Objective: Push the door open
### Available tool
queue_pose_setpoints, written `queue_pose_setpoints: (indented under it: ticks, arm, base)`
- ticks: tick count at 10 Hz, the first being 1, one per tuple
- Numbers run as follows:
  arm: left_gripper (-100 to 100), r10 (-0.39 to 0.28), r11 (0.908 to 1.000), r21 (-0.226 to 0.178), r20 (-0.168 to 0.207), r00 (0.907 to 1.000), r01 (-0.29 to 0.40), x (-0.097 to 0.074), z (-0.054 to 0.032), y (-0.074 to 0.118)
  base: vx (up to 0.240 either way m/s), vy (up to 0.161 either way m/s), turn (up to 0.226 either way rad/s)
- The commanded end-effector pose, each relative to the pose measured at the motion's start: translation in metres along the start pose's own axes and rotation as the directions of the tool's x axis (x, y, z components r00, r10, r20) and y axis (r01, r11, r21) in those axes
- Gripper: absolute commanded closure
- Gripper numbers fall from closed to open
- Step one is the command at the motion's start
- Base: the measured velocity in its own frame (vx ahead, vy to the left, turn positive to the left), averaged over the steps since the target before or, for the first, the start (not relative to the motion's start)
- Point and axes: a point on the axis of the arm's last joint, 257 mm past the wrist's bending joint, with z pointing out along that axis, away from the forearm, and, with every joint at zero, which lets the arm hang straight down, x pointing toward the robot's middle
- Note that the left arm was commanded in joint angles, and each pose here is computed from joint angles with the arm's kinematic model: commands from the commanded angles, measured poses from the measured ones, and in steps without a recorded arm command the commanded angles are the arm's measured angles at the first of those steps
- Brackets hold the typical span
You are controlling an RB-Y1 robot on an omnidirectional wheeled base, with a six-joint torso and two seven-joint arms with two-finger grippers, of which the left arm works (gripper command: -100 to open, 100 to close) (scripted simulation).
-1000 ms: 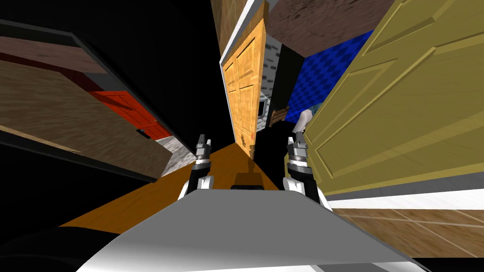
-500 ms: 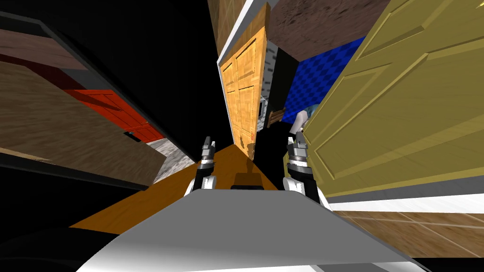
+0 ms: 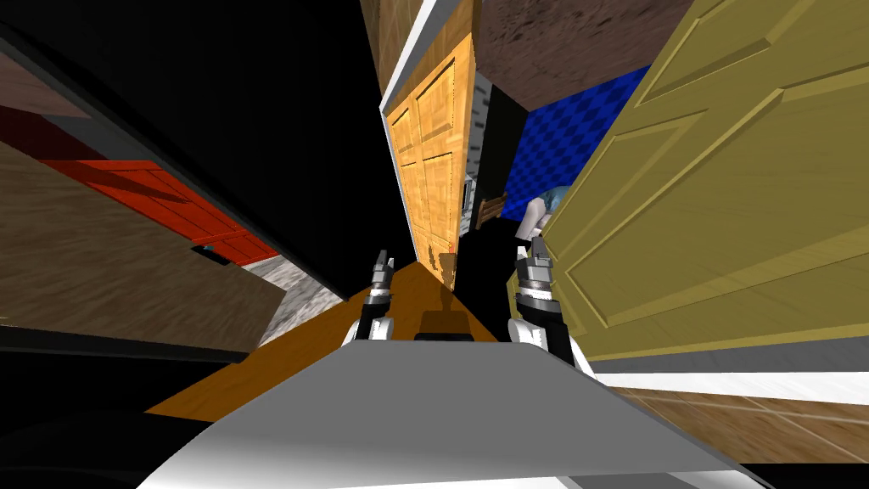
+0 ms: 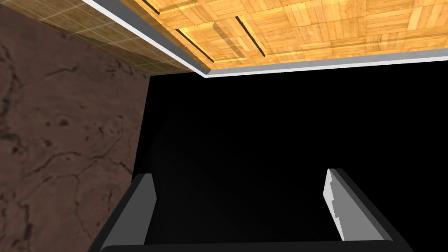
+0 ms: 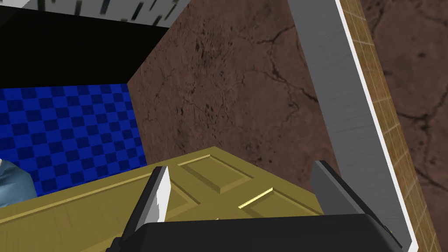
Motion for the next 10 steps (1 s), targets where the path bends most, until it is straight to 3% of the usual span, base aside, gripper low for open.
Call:
queue_pose_setpoints:
  ticks: [1, 6, 10]
  arm:
    - [-100, -0.016, 0.9998, -0.015, -0.020, 0.9997, 0.016, 0.010, -0.0010, 0.011]
    - [-100, -0.071, 0.9952, -0.073, -0.083, 0.9941, 0.065, 0.042, -0.0114, 0.051]
    - [-100, -0.117, 0.9869, -0.127, -0.133, 0.9842, 0.100, 0.071, -0.0239, 0.083]
  base:
    - [0.109, 0.046, -0.116]
    - [0.089, 0.040, -0.125]
    - [0.092, 0.052, -0.126]
